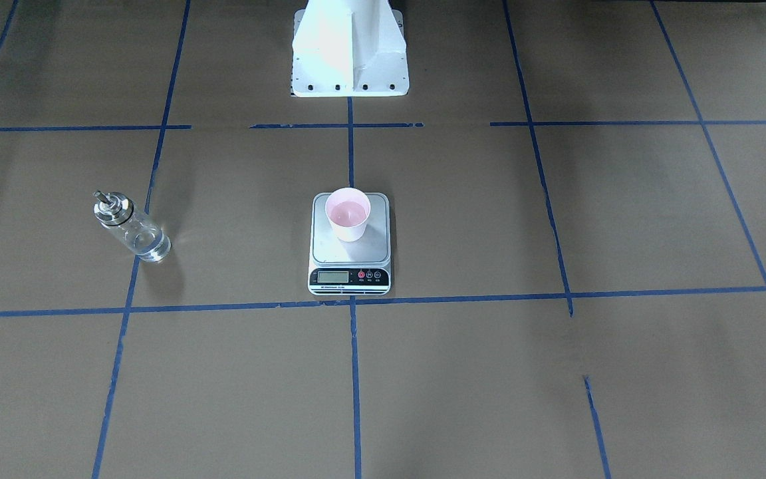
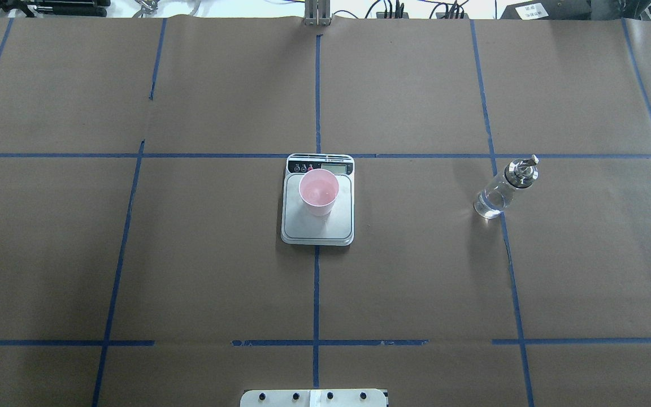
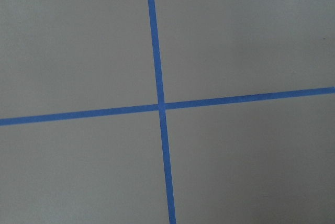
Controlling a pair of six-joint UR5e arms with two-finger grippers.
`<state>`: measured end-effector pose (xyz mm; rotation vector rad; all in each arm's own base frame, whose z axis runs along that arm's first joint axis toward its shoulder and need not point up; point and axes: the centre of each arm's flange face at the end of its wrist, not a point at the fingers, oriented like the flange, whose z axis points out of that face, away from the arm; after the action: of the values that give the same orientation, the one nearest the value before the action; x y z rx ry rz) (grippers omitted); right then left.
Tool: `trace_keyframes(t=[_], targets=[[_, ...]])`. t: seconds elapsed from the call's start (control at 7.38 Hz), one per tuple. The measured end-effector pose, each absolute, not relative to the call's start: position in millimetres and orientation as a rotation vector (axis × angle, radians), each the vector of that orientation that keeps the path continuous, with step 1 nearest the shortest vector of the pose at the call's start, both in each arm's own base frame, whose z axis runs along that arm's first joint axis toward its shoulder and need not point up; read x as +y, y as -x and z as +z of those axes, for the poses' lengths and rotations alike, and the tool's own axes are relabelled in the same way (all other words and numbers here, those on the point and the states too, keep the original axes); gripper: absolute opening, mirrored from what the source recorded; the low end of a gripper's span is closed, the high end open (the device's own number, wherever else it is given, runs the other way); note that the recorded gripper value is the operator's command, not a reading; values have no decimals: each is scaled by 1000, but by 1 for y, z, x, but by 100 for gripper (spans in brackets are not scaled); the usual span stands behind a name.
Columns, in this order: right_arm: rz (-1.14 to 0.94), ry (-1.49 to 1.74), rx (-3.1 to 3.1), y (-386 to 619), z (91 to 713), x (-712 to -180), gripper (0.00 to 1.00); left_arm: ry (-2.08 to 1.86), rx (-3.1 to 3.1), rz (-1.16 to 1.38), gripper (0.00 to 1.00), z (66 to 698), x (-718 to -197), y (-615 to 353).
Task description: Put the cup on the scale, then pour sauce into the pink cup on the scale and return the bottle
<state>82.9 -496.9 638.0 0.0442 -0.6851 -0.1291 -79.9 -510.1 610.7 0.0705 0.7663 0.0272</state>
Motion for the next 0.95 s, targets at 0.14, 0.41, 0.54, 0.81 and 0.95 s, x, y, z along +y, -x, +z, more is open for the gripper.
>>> trace_keyframes(t=[0.14,0.41,0.54,0.81,0.95], targets=[[-131,-44,-686,-82,638,-497,100,-60,700,10,100,624,-502,92],[-132,-41,-692,-79,640,-495,100,-25,649,-14,100,648,-479,100],[-131,-39,-693,-79,642,-493,100,-21,670,-18,100,649,-475,98],[-132,-39,-696,-78,643,-490,100,-20,768,-21,100,644,-471,90],[-132,-40,-696,-78,643,-490,100,-23,786,-19,100,642,-471,88]])
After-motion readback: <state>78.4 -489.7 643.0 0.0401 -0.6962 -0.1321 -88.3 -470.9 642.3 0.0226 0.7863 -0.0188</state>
